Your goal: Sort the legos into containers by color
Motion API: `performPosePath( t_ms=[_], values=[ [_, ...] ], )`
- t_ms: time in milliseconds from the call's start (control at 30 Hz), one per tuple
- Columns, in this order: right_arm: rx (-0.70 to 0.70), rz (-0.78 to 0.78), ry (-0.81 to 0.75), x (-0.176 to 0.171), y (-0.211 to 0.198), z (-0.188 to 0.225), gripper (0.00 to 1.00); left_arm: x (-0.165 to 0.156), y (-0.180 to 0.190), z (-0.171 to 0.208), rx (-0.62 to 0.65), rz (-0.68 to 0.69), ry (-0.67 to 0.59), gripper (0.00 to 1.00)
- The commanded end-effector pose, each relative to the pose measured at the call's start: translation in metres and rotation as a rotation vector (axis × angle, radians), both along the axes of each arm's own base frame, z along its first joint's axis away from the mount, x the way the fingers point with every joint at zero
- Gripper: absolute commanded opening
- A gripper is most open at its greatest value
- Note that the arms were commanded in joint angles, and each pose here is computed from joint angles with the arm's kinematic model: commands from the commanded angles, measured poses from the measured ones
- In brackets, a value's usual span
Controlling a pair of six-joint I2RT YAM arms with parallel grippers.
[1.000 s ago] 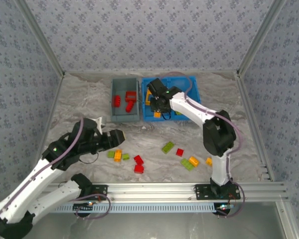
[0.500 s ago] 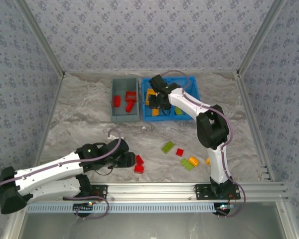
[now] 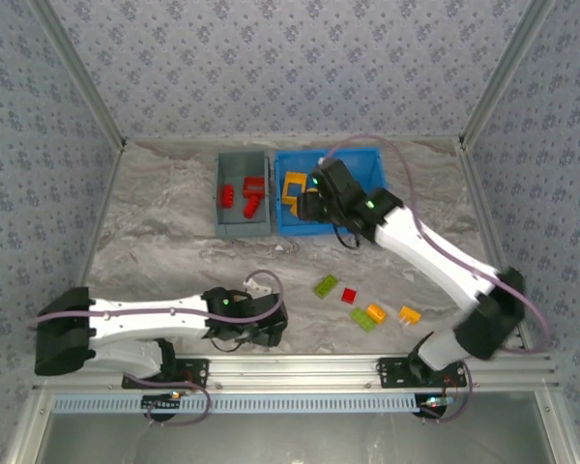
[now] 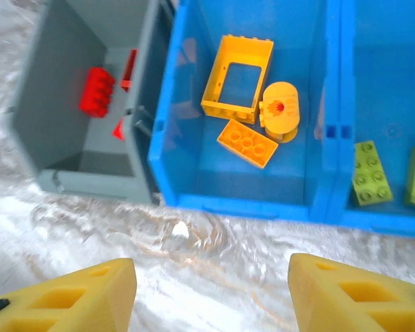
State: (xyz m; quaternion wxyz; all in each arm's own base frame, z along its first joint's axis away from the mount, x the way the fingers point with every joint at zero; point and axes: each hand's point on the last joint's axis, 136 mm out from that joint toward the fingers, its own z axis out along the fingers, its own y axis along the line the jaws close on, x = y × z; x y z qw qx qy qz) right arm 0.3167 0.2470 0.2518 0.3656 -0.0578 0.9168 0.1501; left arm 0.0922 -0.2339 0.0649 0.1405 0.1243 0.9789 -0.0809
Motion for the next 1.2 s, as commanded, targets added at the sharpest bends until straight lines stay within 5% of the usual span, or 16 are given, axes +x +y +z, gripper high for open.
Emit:
performPosePath(
  t_ms=[0, 167, 367, 633, 867, 1000, 1167],
  values=[
    [-0.037, -0.045, -0.037, -0.033, -0.024, -0.007, 0.63, 0.008, -0.012, 0.006, 0.016, 0.01, -0.039, 0.82],
    [-0.004, -0.074, -0.003, -0.089, -0.047, -0.026, 0.63, 0.007, -0.028, -0.007, 0.039, -0.029, -0.012, 0.81],
    [0.017, -0.07, -0.003, -0.114, -0.056, -0.026, 0.63, 0.008, -0.018, -0.025, 0.142, 0.012, 0.002, 0.78],
    [0.034, -0.023, -0.016, -0.128, -0.049, -0.021, 0.63, 0.013, -0.022, -0.03, 0.137, 0.011, -0.025, 0.48],
    [0.039, -0.031, -0.026, -0.132, -0.055, -0.019, 0.63, 0.016, -0.024, -0.027, 0.148, -0.003, -0.043, 0.44],
    [0.039, -0.014, -0.039, -0.133, -0.053, -0.017, 0.62, 0.021, -0.02, -0.002, 0.152, 0.008, -0.082, 0.43],
    [0.061, 0.057, -0.112, -0.136, -0.036, -0.009, 0.62, 0.037, -0.007, 0.073, 0.101, 0.033, -0.183, 0.44]
  ],
)
